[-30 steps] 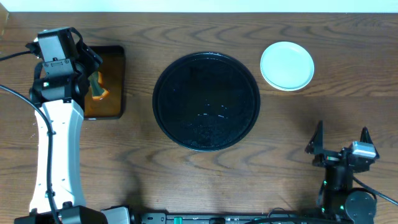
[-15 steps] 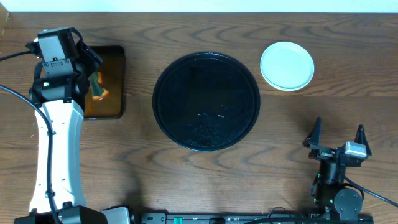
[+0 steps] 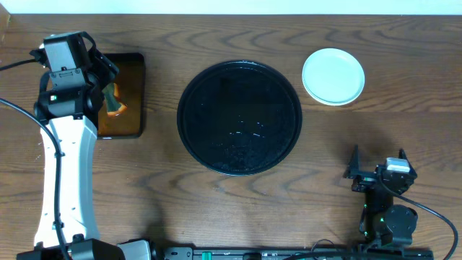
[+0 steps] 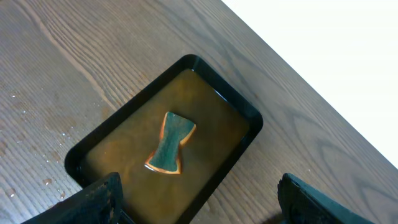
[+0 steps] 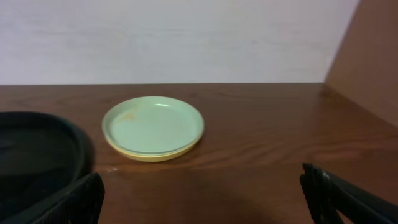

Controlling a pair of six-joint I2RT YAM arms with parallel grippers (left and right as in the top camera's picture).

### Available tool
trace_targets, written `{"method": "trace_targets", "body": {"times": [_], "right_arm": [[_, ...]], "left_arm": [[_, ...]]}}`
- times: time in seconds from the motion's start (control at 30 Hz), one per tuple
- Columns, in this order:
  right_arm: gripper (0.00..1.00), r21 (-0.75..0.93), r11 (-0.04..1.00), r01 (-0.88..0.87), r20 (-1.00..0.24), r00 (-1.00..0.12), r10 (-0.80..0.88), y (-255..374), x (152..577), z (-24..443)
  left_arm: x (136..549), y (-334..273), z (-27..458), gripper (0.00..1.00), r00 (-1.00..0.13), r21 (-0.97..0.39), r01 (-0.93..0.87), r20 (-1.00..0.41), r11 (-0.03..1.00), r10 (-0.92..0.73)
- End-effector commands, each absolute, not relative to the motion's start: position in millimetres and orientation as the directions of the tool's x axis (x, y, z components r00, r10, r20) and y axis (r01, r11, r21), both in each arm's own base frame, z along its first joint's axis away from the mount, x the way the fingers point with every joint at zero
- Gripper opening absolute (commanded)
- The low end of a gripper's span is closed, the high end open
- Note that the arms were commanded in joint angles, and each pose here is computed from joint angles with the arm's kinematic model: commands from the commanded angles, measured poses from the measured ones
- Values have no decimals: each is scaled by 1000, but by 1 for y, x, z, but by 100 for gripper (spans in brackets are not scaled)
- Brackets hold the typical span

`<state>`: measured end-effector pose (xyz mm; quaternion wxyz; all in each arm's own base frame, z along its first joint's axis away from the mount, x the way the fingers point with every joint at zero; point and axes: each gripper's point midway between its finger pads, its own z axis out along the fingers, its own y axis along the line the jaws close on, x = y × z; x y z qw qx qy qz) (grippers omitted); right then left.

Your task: Clean dirty plates on tray and stack at the side

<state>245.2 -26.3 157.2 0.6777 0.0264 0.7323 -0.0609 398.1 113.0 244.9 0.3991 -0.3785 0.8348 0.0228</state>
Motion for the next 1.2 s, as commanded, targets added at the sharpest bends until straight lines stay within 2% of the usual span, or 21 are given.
{"method": "trace_targets", "body": {"times": [0.0,0.2,1.17], "right_arm": [[99,-63,997,45,-995,-84,-60,-14,246,155],[99,35,998,47,-996,-78,38,-13,246,155],[99,35,998,47,-996,-78,38,-13,246,156]], "left_arm": [[398,113,241,80,-392,-265,-659,-677,704,-622],[398,113,241,81,-392,-265,-659,-678,704,-622],[398,113,241,81,-392,-265,-659,-677,704,-622]]}}
